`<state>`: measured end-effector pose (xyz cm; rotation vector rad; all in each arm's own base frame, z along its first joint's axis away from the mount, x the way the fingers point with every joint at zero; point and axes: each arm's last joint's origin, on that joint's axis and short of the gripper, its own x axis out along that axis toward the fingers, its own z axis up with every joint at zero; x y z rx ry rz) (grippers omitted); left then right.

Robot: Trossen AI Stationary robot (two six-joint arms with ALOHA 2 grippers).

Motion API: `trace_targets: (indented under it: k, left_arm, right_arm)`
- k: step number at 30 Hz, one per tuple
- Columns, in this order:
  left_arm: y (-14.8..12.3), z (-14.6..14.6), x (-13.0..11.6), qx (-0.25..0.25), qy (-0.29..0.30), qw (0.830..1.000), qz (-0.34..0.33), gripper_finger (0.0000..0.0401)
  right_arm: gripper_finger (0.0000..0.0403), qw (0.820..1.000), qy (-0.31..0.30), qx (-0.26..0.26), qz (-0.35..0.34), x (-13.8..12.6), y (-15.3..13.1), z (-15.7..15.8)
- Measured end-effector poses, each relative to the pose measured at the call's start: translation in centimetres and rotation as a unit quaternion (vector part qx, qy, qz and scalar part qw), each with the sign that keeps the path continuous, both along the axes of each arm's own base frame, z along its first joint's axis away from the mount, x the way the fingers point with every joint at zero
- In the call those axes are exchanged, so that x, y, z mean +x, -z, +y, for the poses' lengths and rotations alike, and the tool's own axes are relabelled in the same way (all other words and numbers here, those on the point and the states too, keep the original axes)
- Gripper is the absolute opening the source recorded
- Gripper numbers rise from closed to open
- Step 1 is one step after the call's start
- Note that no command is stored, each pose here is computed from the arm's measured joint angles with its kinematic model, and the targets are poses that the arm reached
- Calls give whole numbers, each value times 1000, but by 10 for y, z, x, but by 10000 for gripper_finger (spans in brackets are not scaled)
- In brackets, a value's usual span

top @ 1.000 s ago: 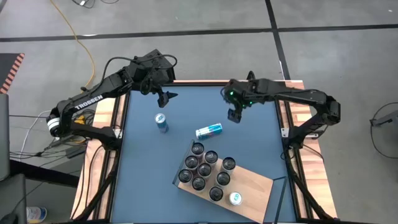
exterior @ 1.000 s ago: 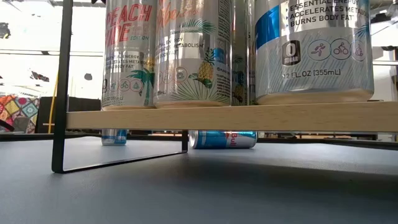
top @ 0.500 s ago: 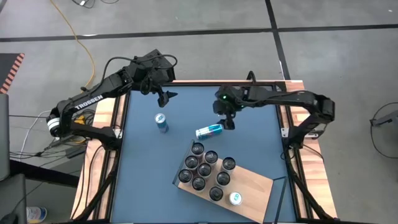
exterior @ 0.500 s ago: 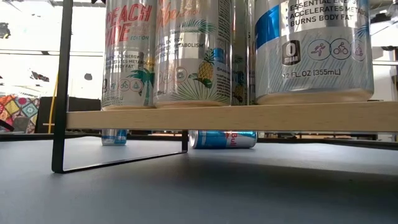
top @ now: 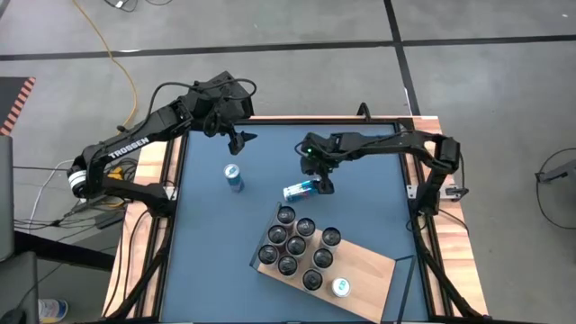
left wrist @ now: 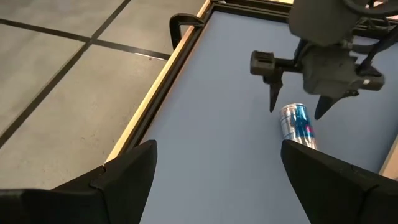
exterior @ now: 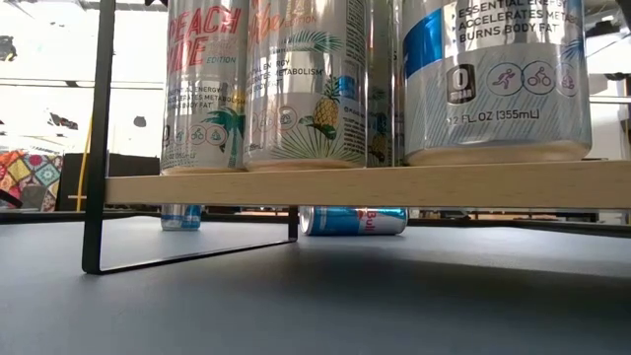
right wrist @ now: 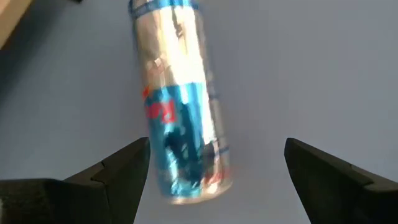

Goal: Place canned beverage on shelf
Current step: Put the right blue soda can aligned with the other blue soda can on the shelf

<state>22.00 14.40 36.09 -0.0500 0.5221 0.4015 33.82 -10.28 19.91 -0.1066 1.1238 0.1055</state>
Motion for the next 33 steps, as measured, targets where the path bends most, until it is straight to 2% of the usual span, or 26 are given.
trace_targets:
  k: [16,33]
  left_arm:
    - [0,0,0,0,0,1000,-1,330]
    - [-1,0,0,-1,-1,1000,-5,330]
  right_arm:
    - [353,1000,-13,-2,-2,9,9,8]
    - [353,994,-34,-28,-97,29,0,20]
